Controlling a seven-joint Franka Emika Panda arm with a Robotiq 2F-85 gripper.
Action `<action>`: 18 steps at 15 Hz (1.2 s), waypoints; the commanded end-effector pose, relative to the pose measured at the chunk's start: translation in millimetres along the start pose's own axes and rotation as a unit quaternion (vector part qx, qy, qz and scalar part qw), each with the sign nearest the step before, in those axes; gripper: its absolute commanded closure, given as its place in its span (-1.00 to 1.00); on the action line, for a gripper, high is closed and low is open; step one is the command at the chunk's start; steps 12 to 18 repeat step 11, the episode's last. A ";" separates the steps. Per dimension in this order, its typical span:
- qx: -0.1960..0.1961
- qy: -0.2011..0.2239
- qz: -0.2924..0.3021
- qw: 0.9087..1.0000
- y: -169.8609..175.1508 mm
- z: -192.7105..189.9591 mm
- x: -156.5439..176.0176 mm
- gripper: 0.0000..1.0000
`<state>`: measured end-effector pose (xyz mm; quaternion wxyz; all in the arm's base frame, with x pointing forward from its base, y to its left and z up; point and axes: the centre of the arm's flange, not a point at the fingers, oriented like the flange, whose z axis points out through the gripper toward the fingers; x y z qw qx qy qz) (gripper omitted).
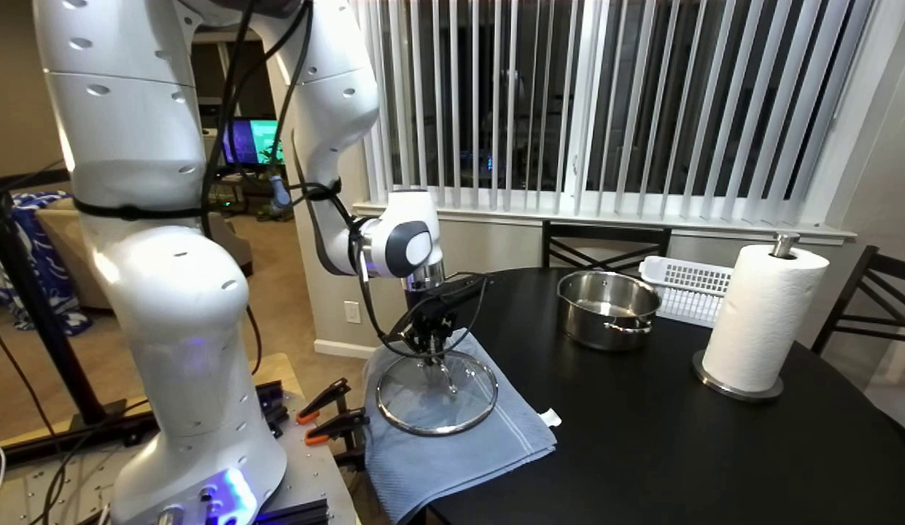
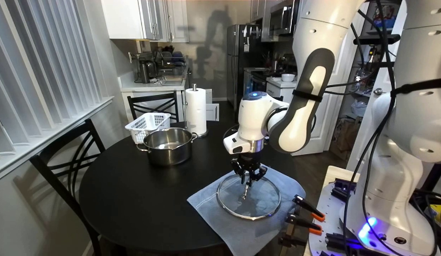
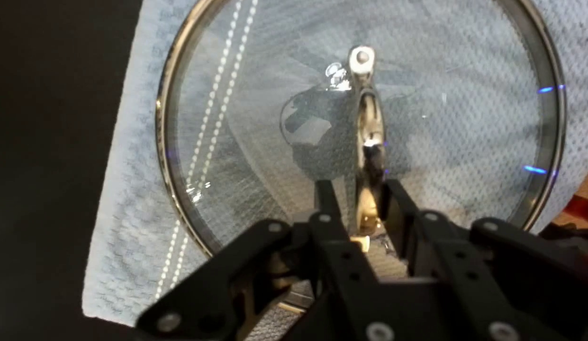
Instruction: Remove the lid from the pot
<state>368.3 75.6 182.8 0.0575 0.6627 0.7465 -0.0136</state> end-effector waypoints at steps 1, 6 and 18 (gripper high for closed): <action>-0.016 -0.033 0.045 0.998 -16.0 2.1 34.0 -0.21; -0.009 -0.015 0.027 1.000 2.3 -4.4 18.0 -0.32; -0.009 -0.015 0.028 0.999 2.4 -4.3 17.2 -0.33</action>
